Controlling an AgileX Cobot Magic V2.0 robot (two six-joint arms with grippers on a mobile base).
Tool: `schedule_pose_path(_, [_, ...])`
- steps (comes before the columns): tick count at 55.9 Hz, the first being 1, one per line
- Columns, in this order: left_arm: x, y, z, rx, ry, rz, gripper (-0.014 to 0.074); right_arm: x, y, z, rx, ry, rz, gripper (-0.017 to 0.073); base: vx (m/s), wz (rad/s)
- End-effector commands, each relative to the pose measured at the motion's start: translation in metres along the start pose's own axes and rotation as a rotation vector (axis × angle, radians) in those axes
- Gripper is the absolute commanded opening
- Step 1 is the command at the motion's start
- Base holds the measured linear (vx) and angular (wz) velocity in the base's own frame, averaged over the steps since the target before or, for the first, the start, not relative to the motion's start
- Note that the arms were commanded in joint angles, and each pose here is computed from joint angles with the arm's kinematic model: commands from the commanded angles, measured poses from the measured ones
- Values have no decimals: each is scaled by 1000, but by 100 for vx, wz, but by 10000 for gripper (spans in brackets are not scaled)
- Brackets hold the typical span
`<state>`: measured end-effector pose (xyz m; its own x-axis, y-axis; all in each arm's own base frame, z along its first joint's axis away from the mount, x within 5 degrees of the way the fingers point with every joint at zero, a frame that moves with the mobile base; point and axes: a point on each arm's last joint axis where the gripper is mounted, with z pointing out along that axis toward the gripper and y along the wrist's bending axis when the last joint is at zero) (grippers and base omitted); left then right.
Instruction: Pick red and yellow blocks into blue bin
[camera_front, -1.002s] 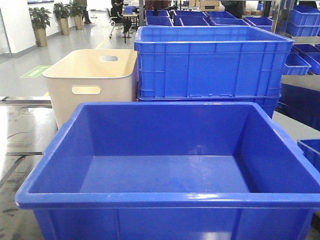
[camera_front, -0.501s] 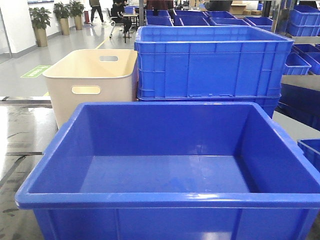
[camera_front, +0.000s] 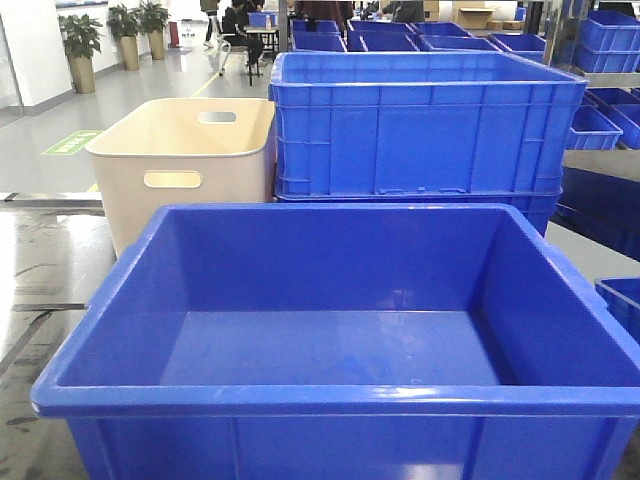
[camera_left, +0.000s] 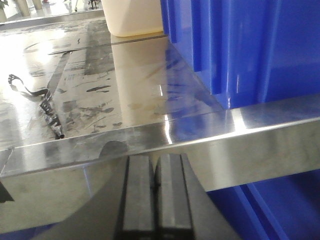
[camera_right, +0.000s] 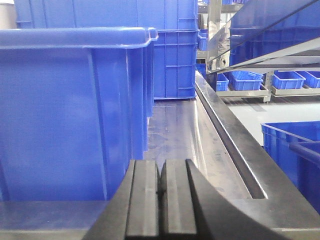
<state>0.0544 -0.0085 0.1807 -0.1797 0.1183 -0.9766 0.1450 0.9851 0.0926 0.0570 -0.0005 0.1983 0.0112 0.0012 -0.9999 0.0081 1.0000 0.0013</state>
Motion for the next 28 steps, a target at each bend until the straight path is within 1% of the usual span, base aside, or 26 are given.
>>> schedule_pose_path(1, [-12,2,-2,-17,-87,-11,2,-6,0,-1,4,-86,-15,-7,0,0])
schedule_pose_path(28, [-12,2,-2,-17,-87,-11,2,-6,0,-1,4,-86,-15,-7,0,0])
